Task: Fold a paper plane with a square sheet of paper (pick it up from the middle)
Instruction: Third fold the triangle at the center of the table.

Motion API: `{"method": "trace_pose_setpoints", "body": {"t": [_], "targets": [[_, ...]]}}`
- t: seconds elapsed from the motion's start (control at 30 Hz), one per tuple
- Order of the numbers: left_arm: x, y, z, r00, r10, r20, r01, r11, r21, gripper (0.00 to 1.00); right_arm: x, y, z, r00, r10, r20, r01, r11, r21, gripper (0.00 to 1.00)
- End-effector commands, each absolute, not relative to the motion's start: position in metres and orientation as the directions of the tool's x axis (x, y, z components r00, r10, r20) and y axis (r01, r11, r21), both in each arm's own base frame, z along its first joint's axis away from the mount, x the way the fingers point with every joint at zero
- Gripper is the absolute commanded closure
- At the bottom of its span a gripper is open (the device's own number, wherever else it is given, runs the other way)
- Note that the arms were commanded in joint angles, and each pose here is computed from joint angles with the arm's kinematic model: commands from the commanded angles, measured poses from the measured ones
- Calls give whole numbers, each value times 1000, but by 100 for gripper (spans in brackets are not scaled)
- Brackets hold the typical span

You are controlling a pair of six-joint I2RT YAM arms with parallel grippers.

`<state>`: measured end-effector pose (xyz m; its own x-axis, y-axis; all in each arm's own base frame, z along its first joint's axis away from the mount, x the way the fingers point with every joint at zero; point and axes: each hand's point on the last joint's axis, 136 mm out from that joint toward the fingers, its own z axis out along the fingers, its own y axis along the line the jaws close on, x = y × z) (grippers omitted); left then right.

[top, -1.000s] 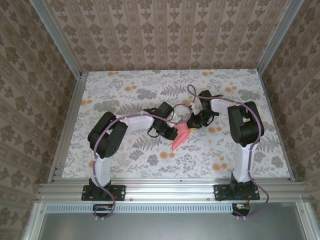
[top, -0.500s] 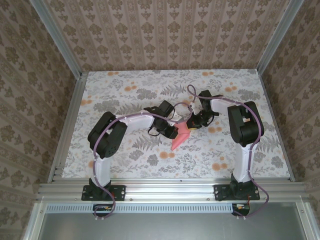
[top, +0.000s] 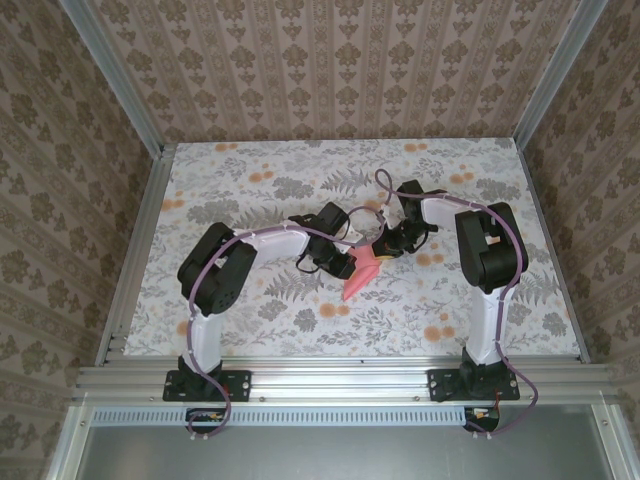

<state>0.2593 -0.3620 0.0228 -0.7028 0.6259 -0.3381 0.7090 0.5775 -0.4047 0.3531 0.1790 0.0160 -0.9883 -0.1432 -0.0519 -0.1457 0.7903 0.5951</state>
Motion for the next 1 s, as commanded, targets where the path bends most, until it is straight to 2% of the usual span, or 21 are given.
{"method": "trace_pose_setpoints", "body": {"t": [0.0, 0.2, 0.33, 0.5, 0.7, 0.87, 0.97], "targets": [[257, -358, 12, -695, 645, -317, 715, 574, -399, 95, 367, 180, 45, -991, -78, -111, -131, 760, 636, 86], [256, -357, 10, -698, 644, -313, 712, 576, -402, 95, 377, 148, 70, -983, 85, -162, -33, 791, 611, 84], [255, -357, 10, -703, 639, -313, 707, 579, -405, 95, 365, 140, 76, -966, 186, -180, 31, 773, 633, 89], [255, -357, 11, -705, 636, -315, 705, 580, -407, 95, 335, 161, 78, -948, 288, -139, 82, 640, 764, 94], [254, -357, 12, -701, 642, -310, 708, 575, -409, 95, 306, 188, 60, -955, 288, -77, 116, 597, 794, 95], [251, -359, 12, -699, 646, -308, 709, 568, -419, 95, 308, 204, 53, -943, 329, -52, 141, 537, 832, 95], [250, -361, 14, -697, 646, -312, 710, 561, -425, 95, 309, 212, 49, -946, 322, -36, 151, 538, 829, 96]]}}
